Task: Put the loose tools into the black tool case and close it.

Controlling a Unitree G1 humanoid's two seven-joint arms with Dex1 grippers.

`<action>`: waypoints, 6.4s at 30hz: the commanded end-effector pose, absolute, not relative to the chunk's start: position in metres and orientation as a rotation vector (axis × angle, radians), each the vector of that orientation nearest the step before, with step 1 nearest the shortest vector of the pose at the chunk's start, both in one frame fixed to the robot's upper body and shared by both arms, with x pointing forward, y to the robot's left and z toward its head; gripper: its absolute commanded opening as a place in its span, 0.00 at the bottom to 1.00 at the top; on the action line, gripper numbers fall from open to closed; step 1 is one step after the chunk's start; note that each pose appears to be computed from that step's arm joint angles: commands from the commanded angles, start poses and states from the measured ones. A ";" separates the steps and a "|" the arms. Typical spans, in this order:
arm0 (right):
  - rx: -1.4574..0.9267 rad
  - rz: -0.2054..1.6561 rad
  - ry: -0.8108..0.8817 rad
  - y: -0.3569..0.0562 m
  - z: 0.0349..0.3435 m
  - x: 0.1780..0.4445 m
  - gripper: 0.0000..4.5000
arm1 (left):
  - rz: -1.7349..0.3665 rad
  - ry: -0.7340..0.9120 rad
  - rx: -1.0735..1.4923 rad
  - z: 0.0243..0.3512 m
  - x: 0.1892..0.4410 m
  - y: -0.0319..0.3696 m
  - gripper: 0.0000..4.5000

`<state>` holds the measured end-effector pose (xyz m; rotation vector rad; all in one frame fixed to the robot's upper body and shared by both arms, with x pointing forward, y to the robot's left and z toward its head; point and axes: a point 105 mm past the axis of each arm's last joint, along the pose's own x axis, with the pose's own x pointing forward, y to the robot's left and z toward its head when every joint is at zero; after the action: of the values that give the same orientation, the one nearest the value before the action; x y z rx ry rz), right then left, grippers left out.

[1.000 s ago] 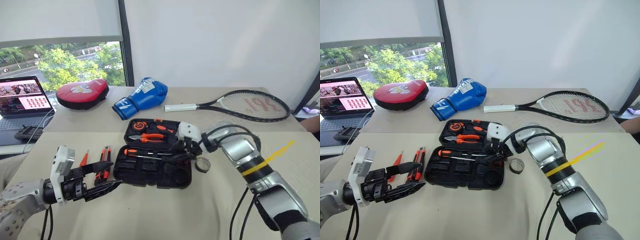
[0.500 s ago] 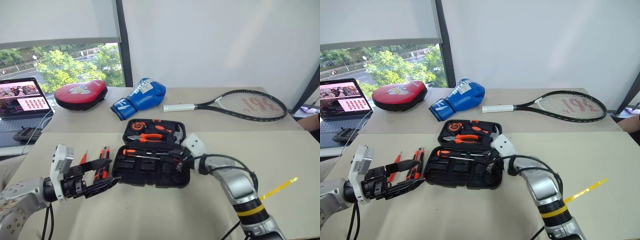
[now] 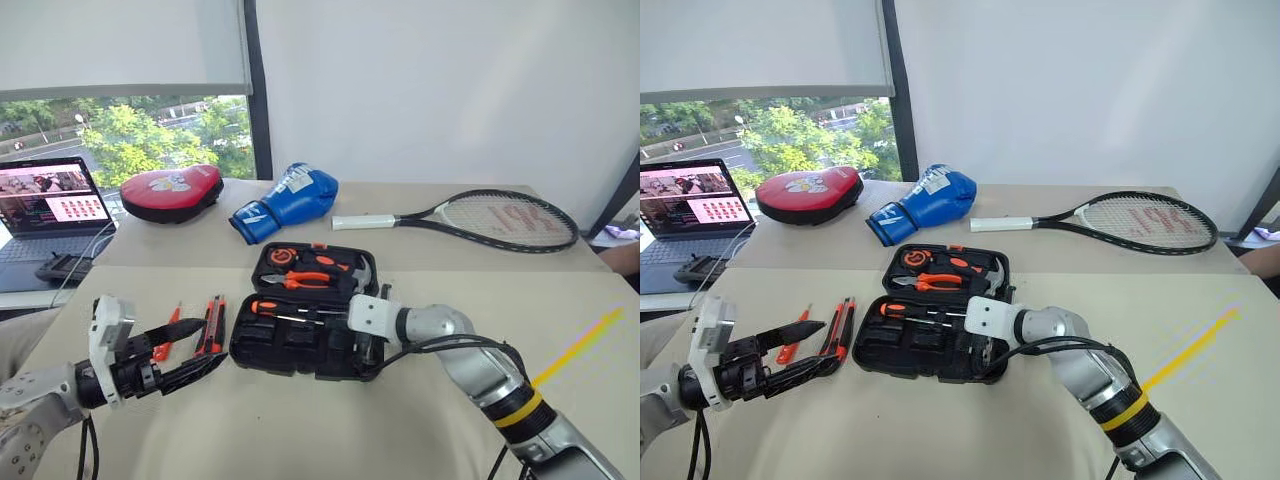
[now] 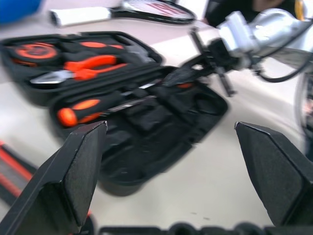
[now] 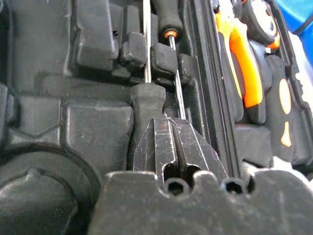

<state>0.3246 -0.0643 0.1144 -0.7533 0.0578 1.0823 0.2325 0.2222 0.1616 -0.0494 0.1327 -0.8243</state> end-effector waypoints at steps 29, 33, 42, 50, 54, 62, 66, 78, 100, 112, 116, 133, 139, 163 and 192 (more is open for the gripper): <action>-0.310 1.337 -0.102 -0.097 0.229 0.231 1.00 | -0.066 0.510 -0.011 0.107 0.280 0.299 0.24; -0.306 1.322 -0.100 -0.099 0.227 0.228 1.00 | -0.230 0.315 -0.064 0.141 0.289 0.281 0.10; -0.323 1.216 -0.066 -0.119 0.220 0.217 1.00 | -1.031 0.260 0.391 0.178 0.298 0.188 0.10; -0.335 1.090 -0.011 -0.134 0.215 0.195 1.00 | -1.397 0.327 0.793 0.156 0.339 0.161 0.10; -0.337 1.027 0.015 -0.142 0.212 0.185 1.00 | -1.469 0.355 0.865 0.148 0.350 0.157 0.10; -0.326 0.949 0.028 -0.150 0.210 0.177 1.00 | -1.490 0.433 0.854 0.132 0.353 0.160 0.10; -0.325 0.946 0.028 -0.149 0.210 0.177 1.00 | -1.489 0.432 0.875 0.131 0.353 0.161 0.10; -0.331 0.945 0.039 -0.150 0.208 0.176 1.00 | -1.468 0.431 0.879 0.130 0.357 0.156 0.10; -0.340 0.951 0.032 -0.152 0.208 0.181 1.00 | -1.176 0.183 0.229 0.177 0.347 0.134 0.24; -0.339 0.948 0.033 -0.152 0.209 0.180 1.00 | -0.873 0.219 0.276 0.113 0.319 0.123 0.00; -0.343 0.953 0.036 -0.153 0.210 0.180 1.00 | -0.893 0.280 0.300 0.096 0.311 0.123 0.00; -0.352 0.965 0.041 -0.154 0.211 0.182 1.00 | -0.954 0.066 -0.134 0.165 0.312 0.112 0.00; -0.353 0.970 0.034 -0.154 0.212 0.183 1.00 | -0.845 0.215 -0.036 0.154 0.333 0.112 0.00; -0.365 0.955 0.052 -0.156 0.213 0.178 1.00 | -0.837 0.383 0.137 0.074 0.319 0.120 0.00; -0.385 1.113 0.032 -0.158 0.220 0.202 1.00 | -0.027 0.562 0.000 0.083 0.290 0.207 0.78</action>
<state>0.2042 -0.1559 0.2104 -0.3525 0.0602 1.1209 0.2960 0.2069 0.0977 0.0037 0.5040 -0.0350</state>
